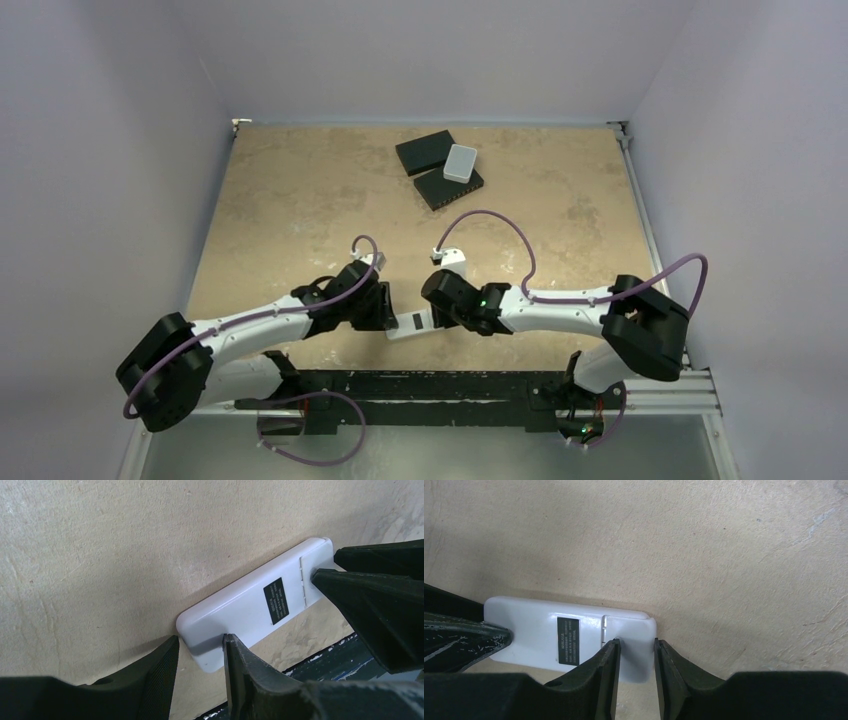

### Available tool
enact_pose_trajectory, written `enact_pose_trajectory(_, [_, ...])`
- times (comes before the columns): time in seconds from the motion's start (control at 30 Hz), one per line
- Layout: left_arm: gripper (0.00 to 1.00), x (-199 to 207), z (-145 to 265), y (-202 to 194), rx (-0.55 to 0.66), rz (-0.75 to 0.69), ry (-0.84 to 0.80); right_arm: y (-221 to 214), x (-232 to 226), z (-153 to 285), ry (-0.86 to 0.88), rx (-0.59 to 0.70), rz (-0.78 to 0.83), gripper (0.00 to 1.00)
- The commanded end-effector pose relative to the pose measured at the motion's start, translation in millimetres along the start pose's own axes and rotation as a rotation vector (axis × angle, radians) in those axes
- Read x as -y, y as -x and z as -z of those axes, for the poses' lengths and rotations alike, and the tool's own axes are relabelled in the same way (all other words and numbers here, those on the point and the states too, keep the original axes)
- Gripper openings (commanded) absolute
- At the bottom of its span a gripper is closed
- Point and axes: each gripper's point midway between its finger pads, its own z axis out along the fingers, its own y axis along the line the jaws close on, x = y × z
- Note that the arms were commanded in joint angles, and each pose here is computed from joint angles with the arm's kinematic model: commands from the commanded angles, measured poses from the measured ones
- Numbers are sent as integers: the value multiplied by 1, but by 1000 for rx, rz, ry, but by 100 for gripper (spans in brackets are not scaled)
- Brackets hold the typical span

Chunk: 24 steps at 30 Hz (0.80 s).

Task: Load the batteries into the remote control
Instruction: Load the battery cover into the remote control.

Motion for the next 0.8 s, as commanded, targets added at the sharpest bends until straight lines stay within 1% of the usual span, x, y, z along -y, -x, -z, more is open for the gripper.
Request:
enact_pose_trajectory(0.0, [38,3,-3,1,5,9,-17,-6,-1,-5,9,-16,-12,38])
enact_pose_trajectory(0.27, [38,4,-6,0,-5,8,-20,-12,-4,-6,32,-40,-19,35])
enact_pose_trajectory(0.53, [37,4,-9,-1,-9,7,-21,-17,-6,-8,55,-51,-25,35])
enact_pose_trajectory(0.77, [37,4,-11,-1,-10,5,-23,-21,-15,-7,106,-68,-22,33])
